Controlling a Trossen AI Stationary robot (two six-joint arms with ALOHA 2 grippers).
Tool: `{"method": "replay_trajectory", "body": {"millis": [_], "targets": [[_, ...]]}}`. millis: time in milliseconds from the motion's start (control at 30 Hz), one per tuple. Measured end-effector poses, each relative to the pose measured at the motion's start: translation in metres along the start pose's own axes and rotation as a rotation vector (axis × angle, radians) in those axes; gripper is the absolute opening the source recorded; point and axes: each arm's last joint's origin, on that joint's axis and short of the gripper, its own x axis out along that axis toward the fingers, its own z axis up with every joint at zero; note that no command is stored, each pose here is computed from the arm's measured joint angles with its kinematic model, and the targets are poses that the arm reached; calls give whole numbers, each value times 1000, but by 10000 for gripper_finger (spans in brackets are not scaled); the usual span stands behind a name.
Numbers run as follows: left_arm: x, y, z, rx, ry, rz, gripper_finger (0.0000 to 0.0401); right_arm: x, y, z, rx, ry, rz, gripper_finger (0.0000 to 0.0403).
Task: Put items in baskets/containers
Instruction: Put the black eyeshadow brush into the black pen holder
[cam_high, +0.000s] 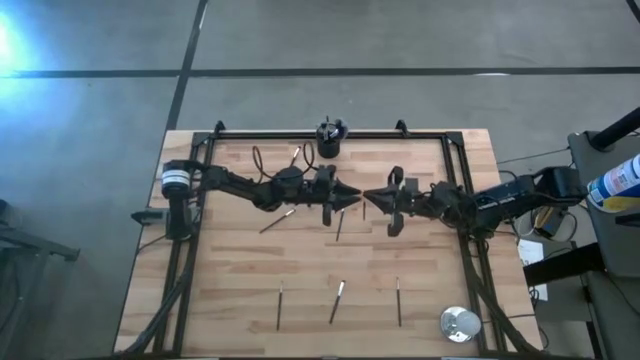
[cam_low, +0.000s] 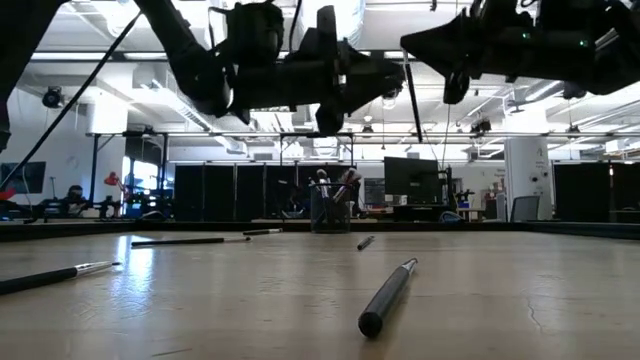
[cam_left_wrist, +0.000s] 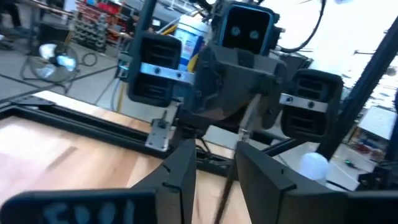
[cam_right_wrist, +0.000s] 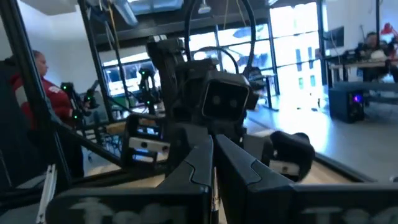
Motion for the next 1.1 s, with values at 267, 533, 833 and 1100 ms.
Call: {"method": "replay_trajectory", "body": {"millis": [267, 533, 833, 1100], "targets": [[7, -5, 8, 14, -23, -36, 108, 8, 3, 10, -47, -39, 6, 8], [7, -6, 9, 52, -28, -41, 101, 15, 5, 19, -77, -73, 17, 8], [12, -8, 17, 99, -36, -95, 12, 16, 8, 20, -66, -60, 34, 10], [1, 3, 42, 162, -6, -9, 9, 10, 5, 15, -54, -37, 16, 66]]}}
